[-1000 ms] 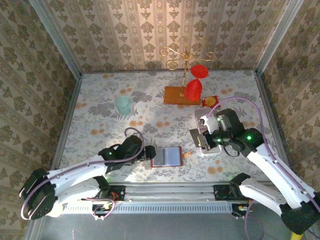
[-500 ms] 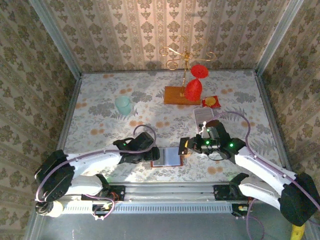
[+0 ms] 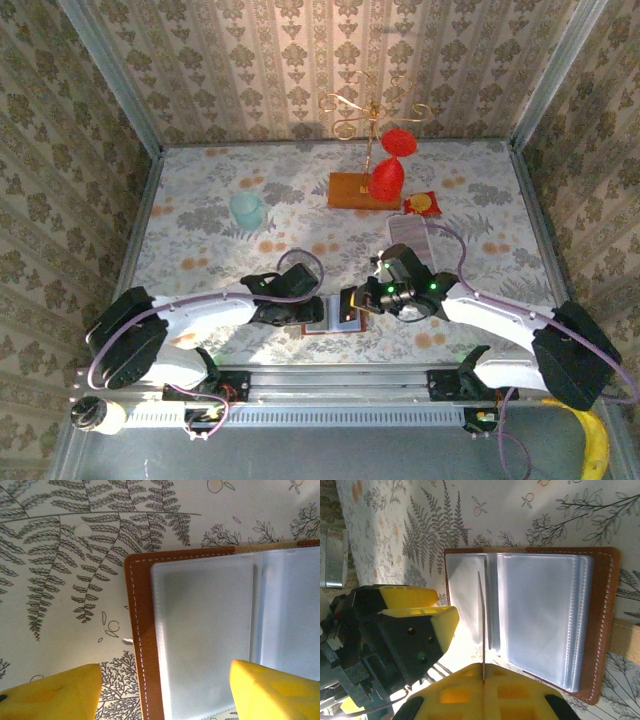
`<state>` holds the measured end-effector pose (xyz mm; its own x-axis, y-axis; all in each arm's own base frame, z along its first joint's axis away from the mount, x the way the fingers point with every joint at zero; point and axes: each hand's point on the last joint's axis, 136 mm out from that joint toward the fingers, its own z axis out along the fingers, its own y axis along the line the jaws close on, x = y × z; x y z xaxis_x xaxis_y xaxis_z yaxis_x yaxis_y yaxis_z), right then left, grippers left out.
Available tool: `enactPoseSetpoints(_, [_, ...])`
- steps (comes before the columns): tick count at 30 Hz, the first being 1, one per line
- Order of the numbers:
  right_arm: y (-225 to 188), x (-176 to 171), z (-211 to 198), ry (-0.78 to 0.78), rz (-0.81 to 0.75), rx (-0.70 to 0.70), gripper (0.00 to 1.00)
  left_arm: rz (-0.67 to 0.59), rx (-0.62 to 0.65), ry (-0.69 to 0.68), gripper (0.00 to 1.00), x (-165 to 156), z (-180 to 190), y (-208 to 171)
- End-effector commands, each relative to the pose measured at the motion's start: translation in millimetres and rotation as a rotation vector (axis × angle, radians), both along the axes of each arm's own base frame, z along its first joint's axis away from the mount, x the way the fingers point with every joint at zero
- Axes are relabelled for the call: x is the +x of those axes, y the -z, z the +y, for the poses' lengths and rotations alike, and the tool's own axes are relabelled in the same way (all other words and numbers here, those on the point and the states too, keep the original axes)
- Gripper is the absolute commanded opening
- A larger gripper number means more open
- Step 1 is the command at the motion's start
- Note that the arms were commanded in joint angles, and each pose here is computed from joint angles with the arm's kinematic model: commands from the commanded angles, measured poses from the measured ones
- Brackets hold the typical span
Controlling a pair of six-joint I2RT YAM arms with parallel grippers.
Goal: Put the credit cards into the card holder
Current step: Insert the credit card into the card slot.
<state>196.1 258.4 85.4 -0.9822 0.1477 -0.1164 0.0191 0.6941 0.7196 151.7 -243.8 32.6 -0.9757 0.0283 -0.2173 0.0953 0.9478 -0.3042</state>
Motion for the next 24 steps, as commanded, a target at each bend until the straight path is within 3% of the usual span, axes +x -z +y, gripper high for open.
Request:
enactPoseSetpoints(1, [-6, 9, 12, -0.028, -0.047, 0.002, 0.0, 0.008, 0.009, 0.032, 0.67, -1, -7, -3])
enactPoseSetpoints(24, [28, 16, 27, -0.002, -0.008, -0.046, 0.0, 0.079, 0.058, 0.033, 0.44, -11, -1, 19])
